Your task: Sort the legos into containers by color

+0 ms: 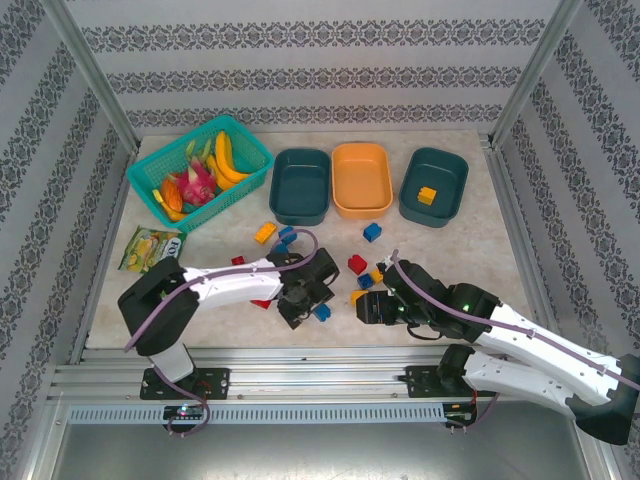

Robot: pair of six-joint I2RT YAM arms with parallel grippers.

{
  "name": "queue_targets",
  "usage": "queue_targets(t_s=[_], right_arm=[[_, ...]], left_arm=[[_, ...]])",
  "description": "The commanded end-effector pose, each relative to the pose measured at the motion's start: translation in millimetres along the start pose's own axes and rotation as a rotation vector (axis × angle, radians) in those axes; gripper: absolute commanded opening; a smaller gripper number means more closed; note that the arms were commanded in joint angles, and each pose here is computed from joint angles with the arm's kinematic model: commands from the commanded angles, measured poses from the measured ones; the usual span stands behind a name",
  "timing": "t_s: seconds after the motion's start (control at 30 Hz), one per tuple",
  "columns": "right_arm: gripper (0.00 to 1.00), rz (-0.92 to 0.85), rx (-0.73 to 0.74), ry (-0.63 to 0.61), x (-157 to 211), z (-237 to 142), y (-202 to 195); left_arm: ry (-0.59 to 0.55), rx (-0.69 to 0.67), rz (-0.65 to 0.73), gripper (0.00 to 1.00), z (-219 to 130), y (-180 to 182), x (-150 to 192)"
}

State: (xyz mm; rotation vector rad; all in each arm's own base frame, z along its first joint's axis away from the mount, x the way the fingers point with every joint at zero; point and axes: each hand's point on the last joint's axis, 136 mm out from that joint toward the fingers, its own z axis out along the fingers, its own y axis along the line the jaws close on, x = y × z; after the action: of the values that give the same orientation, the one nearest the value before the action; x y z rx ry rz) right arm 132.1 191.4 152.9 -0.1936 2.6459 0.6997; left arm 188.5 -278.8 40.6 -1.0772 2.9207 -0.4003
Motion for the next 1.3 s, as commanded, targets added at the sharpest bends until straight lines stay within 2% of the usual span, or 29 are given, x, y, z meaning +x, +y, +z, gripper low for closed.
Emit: queue_targets(t_s=[0.0,0.1,0.17,0.23,0.37,0.53,0.93,1.03,1.1,1.17,1.27], right_arm=[[0.6,0.017,0.024,-0.012,-1,2,-5],[0.6,0.019,0.022,-0.009,-1,3,-4],[0.6,0.018,0.022,-0.005,0,4,-4],[0.6,0.019,0.025,-0.001,1,6,-5],[0.6,0.022,0.024,0.002,2,7,-6],[0.6,0.024,0.029,-0.007,1,6,-7],[0.59,0.05,0.039,-0.021,0,8,-13],[0.59,0.055,0.041,-0.024,0,7,-15],[0.58,0.059,0.042,-0.025,-1,7,-17],[0.58,0.063,0.044,-0.031,-3,5,-17],[0.58,0.076,0.053,-0.064,-16,-4,-18]], left_arm=[[-0.096,-0.068,-0.018,0.79,-18,36,-21],[-0.157,-0.072,-0.064,0.82,-29,57,-38],[-0.16,-0.032,-0.108,0.81,-30,59,-43],[-0.127,0.01,-0.113,0.8,-26,45,-40],[-0.04,-0.014,-0.029,0.88,-19,10,-17],[0.014,0.015,-0.054,0.87,-5,-1,4],[0.075,0.017,-0.038,0.55,18,-21,16],[0.076,0.017,-0.037,0.38,19,-20,16],[0.067,0.027,-0.033,0.22,17,-22,15],[0.059,0.036,-0.019,0.17,14,-27,12],[0.024,0.046,0.029,0.16,-2,-40,-2]])
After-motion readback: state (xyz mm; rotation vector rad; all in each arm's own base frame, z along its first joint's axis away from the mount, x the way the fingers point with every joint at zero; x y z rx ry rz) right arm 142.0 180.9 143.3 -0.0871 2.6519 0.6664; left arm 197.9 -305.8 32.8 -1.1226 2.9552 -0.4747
